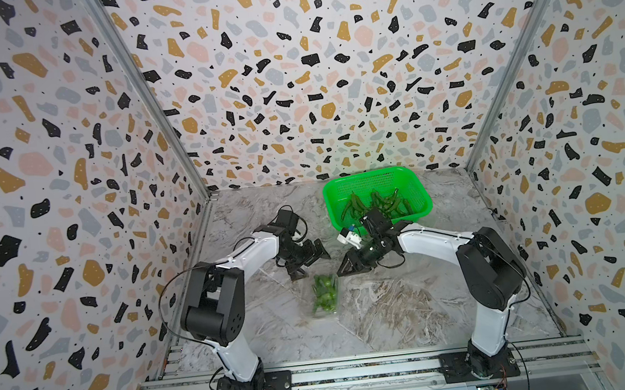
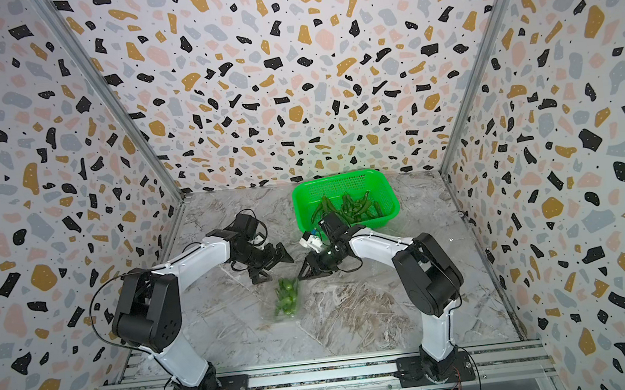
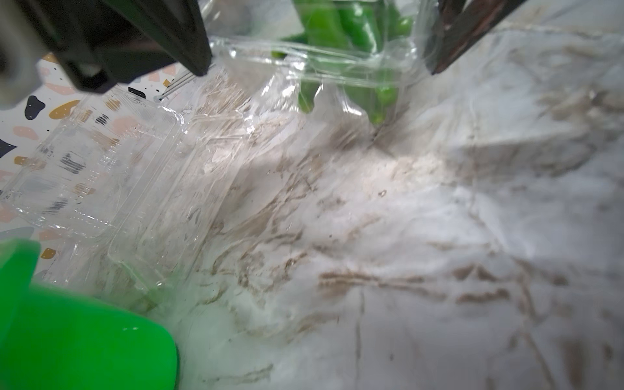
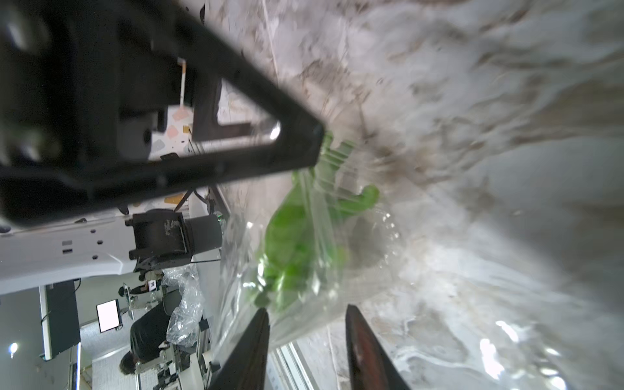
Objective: Take small green peppers out of containers
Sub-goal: Adjust the packing box at the center of the board.
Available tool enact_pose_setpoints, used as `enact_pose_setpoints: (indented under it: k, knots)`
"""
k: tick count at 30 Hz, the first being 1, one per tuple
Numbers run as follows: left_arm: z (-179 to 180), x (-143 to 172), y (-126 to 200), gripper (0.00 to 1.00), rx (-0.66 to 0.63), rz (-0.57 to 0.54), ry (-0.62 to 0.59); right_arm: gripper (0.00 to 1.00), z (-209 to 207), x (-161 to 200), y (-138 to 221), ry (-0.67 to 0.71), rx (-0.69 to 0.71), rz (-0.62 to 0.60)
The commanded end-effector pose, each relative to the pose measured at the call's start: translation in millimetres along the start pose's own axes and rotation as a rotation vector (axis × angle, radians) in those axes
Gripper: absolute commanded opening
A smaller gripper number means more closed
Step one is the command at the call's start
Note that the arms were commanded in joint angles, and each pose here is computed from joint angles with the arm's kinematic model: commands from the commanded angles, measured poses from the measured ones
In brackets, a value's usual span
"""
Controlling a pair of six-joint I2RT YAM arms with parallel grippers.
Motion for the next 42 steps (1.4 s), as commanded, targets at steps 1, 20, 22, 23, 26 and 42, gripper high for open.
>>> enact_pose_setpoints:
  k: [1,20,22,23,26,42]
  knots:
    - [-25,30,14,0.98,0.132,0.08,0.045,0.39,5,-22,-2,0.076,0.012,-0.034]
    - [-29,88,82,0.98,-0.053,-0.018,0.025,0.56,48,-90,42,0.199,0.042,-0.112]
    - [-34,70,83,0.98,-0.097,-0.024,-0.048,0.56,45,-79,67,0.185,0.065,-0.142]
    - [-37,61,83,0.98,-0.114,-0.027,-0.083,0.56,41,-73,77,0.171,0.069,-0.154]
    - [-49,29,79,0.99,-0.151,-0.025,-0.201,0.55,26,-42,105,0.111,0.072,-0.187]
    - [-64,-35,10,1.0,0.037,-0.034,-0.364,0.55,-18,44,48,-0.033,0.005,-0.024]
Point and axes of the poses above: each gripper's point midway between its finger pads, its own y axis back along the fingers, its own z axis along the line the jaws close on, x = y × z, the point moved 6 cm from there along y, back along the fingers, and after that the axes turned 15 degrees about -y, right-handed, at the moved point
